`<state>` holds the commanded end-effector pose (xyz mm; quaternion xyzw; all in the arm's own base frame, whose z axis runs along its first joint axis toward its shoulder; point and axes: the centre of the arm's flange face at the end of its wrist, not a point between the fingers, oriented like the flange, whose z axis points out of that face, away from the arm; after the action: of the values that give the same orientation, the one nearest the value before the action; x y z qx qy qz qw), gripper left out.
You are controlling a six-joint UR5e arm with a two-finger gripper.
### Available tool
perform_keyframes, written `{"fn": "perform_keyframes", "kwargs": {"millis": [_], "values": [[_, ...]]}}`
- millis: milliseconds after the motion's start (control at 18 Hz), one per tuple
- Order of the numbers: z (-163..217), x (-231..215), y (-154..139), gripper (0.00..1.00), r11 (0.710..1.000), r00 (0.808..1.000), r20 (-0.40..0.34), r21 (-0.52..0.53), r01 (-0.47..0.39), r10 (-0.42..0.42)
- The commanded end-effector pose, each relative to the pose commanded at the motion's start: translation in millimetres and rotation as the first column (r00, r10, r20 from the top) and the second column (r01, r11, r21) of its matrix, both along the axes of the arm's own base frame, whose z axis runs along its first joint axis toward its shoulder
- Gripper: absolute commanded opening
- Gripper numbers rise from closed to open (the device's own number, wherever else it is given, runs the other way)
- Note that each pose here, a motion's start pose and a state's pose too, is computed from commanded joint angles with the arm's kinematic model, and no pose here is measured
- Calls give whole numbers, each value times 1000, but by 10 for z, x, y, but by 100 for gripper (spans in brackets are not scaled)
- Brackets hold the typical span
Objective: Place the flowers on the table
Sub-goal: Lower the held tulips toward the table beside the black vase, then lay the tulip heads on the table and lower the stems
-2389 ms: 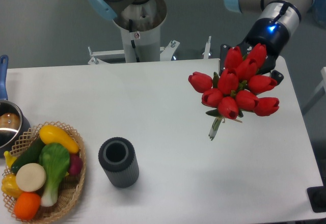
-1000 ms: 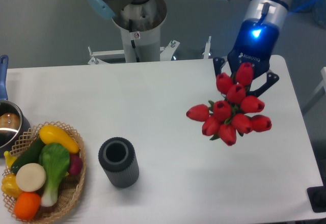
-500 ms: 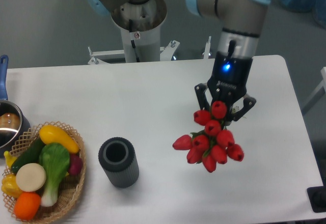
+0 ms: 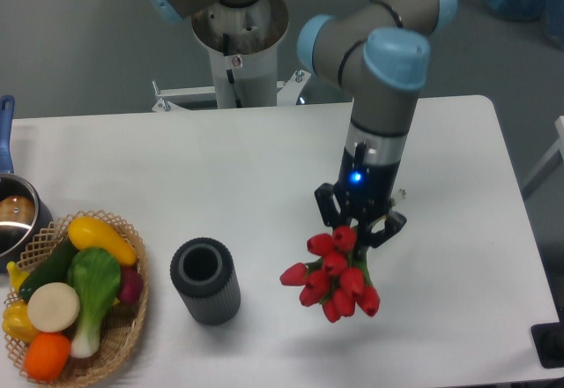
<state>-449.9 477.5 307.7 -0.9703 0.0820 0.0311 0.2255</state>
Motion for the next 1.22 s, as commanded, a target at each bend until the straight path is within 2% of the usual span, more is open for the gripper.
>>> {"fn": "perform_keyframes", "kwargs": {"millis": [389,1222], "values": [[-430,-111,47,31,1000,999,49,-31,6,-5],[-854,-84,168,31,997,995,95,-64,35,-29]]}}
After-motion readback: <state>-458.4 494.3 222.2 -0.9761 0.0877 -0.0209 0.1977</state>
